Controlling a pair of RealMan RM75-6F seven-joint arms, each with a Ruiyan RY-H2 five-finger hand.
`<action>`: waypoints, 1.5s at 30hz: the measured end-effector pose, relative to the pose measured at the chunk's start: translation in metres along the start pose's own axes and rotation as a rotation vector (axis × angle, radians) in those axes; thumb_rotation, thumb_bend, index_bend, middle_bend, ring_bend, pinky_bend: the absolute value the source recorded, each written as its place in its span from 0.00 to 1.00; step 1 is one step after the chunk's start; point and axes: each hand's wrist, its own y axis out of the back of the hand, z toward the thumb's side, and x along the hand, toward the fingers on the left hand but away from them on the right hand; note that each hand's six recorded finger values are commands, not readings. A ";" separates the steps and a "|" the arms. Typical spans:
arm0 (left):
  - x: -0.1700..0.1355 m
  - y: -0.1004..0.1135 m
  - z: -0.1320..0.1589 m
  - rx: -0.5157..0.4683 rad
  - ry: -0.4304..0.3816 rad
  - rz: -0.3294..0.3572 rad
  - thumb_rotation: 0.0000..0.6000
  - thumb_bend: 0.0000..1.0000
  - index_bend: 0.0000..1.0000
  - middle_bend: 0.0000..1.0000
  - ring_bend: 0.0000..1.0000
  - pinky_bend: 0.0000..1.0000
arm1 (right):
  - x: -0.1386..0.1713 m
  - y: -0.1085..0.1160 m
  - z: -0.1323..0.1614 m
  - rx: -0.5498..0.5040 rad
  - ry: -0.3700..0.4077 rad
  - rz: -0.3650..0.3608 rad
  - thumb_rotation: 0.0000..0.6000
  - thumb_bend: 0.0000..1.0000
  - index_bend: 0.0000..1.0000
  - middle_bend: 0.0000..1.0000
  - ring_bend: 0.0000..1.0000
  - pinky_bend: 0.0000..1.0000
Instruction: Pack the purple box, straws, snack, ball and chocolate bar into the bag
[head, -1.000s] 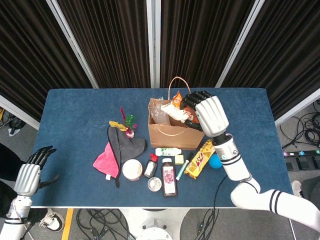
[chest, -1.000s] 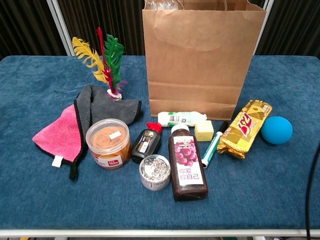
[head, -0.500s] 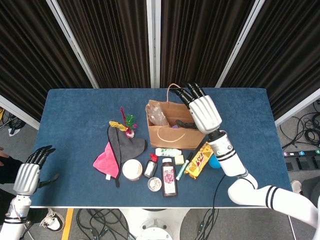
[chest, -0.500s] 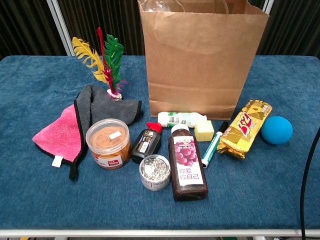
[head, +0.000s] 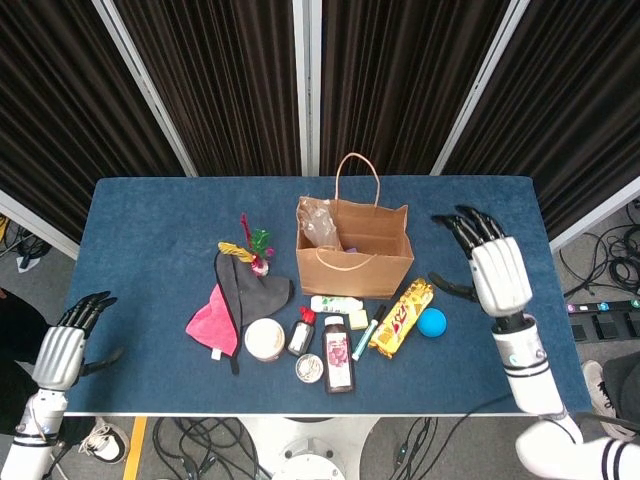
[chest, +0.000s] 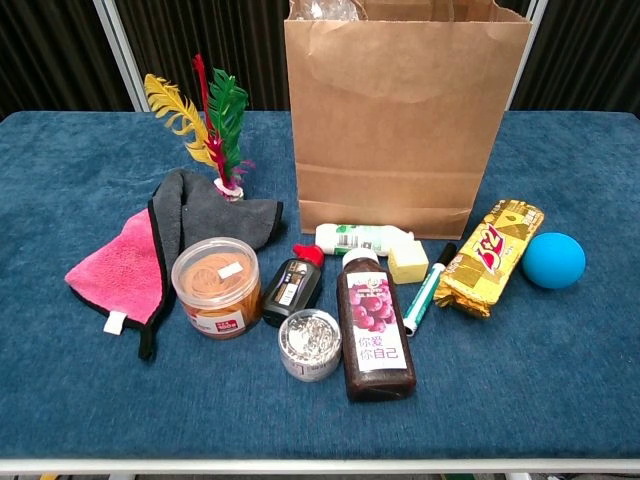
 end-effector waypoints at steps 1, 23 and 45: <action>0.000 0.000 0.001 -0.004 -0.005 0.003 1.00 0.24 0.23 0.24 0.16 0.24 | 0.016 -0.005 -0.011 -0.002 -0.044 0.026 1.00 0.00 0.25 0.33 0.19 0.28; -0.002 0.003 0.000 -0.040 -0.021 -0.006 1.00 0.24 0.23 0.24 0.16 0.24 | 0.123 -0.112 -0.087 -0.104 -0.469 0.111 1.00 0.00 0.25 0.29 0.19 0.29; -0.005 0.008 -0.008 -0.014 -0.025 -0.004 1.00 0.24 0.23 0.24 0.16 0.24 | 0.123 -0.172 -0.078 -0.228 -0.558 0.234 1.00 0.00 0.23 0.29 0.19 0.29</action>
